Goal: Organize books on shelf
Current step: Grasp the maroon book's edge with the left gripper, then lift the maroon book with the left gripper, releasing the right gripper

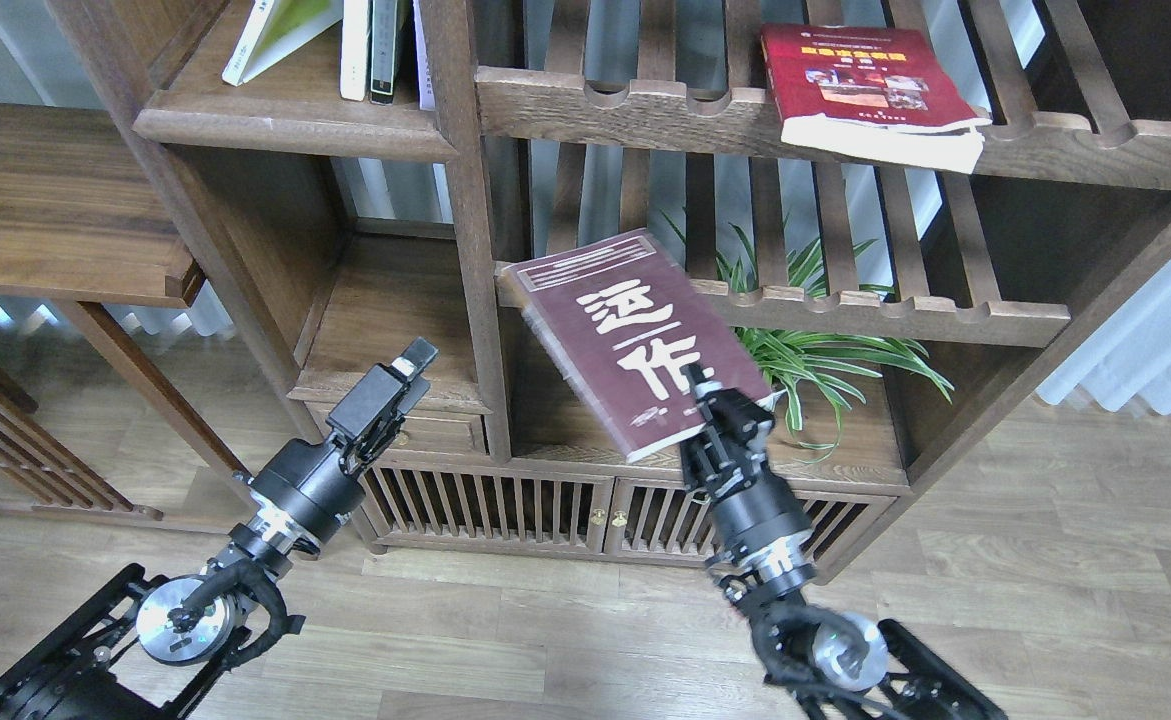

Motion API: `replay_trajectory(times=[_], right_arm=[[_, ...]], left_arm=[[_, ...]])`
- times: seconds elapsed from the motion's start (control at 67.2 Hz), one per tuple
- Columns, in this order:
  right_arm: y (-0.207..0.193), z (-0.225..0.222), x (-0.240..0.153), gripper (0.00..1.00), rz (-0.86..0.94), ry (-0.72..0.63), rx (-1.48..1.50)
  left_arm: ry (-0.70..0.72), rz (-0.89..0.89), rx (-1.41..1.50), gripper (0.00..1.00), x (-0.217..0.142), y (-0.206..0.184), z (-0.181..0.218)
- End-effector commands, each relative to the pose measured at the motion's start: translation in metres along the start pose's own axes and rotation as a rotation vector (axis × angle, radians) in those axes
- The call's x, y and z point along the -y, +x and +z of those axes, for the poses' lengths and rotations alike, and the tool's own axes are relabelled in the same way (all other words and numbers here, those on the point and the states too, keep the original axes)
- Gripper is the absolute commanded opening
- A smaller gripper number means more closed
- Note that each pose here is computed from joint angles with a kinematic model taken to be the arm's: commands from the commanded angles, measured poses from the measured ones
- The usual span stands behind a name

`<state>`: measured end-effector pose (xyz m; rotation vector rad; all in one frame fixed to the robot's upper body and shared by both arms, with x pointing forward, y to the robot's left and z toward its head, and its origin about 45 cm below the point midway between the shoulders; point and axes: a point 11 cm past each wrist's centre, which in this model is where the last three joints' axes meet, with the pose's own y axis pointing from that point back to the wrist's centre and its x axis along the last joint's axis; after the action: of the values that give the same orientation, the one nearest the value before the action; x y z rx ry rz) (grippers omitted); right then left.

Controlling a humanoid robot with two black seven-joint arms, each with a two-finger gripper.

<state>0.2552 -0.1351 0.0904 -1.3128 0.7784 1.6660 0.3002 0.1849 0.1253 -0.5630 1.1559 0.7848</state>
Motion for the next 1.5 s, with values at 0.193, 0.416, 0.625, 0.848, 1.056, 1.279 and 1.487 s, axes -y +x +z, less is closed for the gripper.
replay_trajectory(times=[0.193, 0.416, 0.625, 0.848, 1.056, 1.279, 1.487], right_arm=[[0.0, 0.015, -0.003, 0.05, -0.001, -0.052, -0.024], [0.004, 0.036, -0.009, 0.05, 0.009, -0.121, -0.035], [0.002, 0.045, -0.005, 0.05, 0.002, -0.162, -0.047], [0.0, 0.045, -0.003, 0.05, -0.004, -0.168, -0.053], [-0.002, 0.045, -0.001, 0.06, -0.008, -0.17, -0.057], [-0.002, 0.045, -0.001, 0.09, -0.01, -0.169, -0.058], [-0.003, 0.044, 0.0, 0.16, -0.011, -0.168, -0.058]], left_arm=[[0.026, -0.001, -0.005, 0.9, 0.002, 0.0, -0.01], [0.057, 0.004, 0.0, 0.91, 0.004, 0.002, -0.018], [0.062, 0.009, 0.004, 0.89, 0.002, 0.003, -0.018], [0.044, 0.011, -0.003, 0.34, 0.001, 0.004, -0.014], [0.047, 0.006, -0.01, 0.06, 0.003, 0.002, -0.017], [0.046, 0.01, -0.009, 0.05, 0.004, 0.004, -0.016], [0.043, 0.012, -0.006, 0.05, 0.003, 0.004, -0.015]])
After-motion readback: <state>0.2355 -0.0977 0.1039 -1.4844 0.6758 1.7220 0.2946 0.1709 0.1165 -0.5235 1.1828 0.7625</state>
